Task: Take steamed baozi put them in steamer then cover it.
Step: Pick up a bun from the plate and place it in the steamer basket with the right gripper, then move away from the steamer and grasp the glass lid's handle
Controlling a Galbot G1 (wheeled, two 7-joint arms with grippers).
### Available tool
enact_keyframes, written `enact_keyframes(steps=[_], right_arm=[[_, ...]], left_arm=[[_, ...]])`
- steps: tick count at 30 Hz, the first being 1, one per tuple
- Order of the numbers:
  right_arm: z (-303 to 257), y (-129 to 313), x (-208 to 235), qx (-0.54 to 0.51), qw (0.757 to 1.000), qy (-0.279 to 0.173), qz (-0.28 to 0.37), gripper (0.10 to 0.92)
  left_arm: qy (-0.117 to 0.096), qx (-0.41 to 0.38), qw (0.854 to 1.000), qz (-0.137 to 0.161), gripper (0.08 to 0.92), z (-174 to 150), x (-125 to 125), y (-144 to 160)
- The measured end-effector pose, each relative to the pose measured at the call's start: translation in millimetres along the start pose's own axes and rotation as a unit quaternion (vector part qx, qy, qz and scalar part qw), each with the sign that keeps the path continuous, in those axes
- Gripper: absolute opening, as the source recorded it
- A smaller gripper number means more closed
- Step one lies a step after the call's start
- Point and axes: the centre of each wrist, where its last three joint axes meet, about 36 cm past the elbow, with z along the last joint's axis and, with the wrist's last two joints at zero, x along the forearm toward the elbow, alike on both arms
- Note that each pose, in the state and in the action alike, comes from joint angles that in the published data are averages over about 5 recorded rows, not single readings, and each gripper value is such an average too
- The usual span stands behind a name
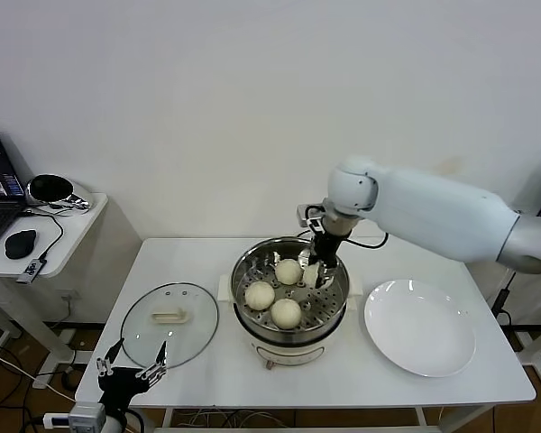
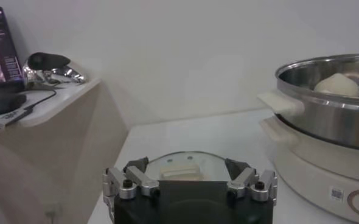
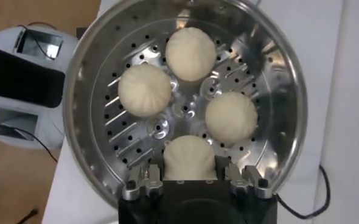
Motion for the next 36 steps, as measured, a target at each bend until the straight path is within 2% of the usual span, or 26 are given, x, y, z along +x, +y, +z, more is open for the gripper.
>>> enact_keyframes(steps=[9,12,20,23,29,36], right_arm=[[3.3,5.9,-25.3,-0.002,1.000,0.011,-0.003,0.518],[5.4,7.2,-30.9,-0.004,1.000,0.013,0.000,0.543],[12.3,9.2,-34.0,-0.013,1.000,0.010,0.008,0.760],[15.2,10.4,-31.0,-0.016,1.000,0.006,0.011,0.810],[26.8,13.4,-13.9,-0.023,0.999,-0.008,0.022,0.823],[57.6,25.1,28.6,-0.041,0.997,-0.041,0.048,0.823]], left_arm=[[0.000,0.004,1.000,0.002,0.823,0.1,-0.1,-0.8],[0.001,0.005,1.000,0.002,0.823,0.9,-0.8,-1.4],[0.002,0.005,1.000,0.003,0.823,0.4,-0.6,-1.5],[0.002,0.006,1.000,0.004,0.823,0.3,-1.2,-2.1],[0.003,0.004,1.000,0.006,0.823,-0.1,-1.9,-2.6],[-0.003,0.001,1.000,0.007,0.823,-3.8,-1.5,0.8]])
